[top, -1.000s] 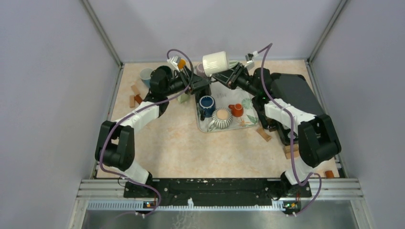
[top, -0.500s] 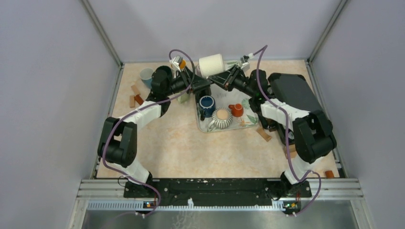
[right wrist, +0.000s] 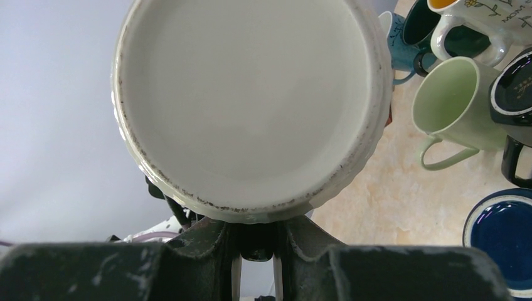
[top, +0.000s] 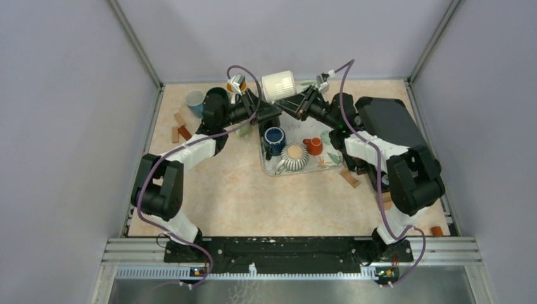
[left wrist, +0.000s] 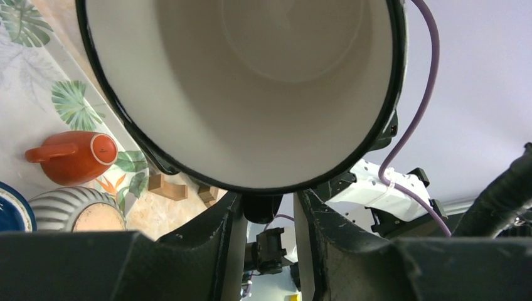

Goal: Turn the mug right side up
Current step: Turn over the cup on the tray.

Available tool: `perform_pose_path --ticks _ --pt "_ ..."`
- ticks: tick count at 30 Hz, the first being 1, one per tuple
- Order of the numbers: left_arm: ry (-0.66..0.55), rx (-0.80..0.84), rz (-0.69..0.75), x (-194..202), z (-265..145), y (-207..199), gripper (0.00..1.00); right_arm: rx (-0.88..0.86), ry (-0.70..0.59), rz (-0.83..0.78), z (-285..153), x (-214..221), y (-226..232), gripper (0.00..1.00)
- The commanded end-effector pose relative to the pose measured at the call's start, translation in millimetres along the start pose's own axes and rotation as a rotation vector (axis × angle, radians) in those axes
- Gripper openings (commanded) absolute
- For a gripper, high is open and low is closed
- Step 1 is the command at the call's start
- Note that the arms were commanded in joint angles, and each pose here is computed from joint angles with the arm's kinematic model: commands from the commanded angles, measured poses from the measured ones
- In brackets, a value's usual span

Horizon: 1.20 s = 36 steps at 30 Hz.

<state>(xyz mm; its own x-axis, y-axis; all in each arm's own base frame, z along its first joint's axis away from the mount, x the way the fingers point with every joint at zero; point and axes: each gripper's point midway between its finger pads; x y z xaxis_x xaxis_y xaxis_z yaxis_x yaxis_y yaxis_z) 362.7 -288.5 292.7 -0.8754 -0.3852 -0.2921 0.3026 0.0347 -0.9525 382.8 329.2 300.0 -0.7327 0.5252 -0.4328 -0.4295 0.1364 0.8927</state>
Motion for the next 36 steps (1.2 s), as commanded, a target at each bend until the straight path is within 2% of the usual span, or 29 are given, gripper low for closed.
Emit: perform_pose_path --ticks 1,14,26,29,36 --pt "0.012 0.064 0.057 0 3 -17 0.38 -0.182 -0.025 -0.107 4 -8 55 0.0" --pt "0.023 0.076 0.06 1 3 -21 0.26 -0.189 0.014 -0.11 3 0 54 0.0" --pt "0.0 0.048 0.093 1 1 -17 0.0 -0.146 0.021 -0.133 2 4 44 0.0" --pt "-0.019 0.032 0.126 -3 0 -19 0.0 -0.128 0.015 -0.146 3 4 39 0.0" --pt "-0.049 -0.003 0.206 -8 -3 -24 0.0 -0.085 -0.005 -0.182 3 2 28 0.29"
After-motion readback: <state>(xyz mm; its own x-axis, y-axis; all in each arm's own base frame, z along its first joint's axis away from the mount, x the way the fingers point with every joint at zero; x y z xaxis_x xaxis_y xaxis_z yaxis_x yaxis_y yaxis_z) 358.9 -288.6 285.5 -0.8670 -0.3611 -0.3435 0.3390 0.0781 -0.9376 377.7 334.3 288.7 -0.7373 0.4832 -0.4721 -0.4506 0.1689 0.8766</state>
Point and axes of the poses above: each gripper's point midway between its finger pads, its own z axis out along the fingers, its own y axis along the line the jaws close on, x = y × z, and after that the axes turned 5 degrees about -z, right-handed
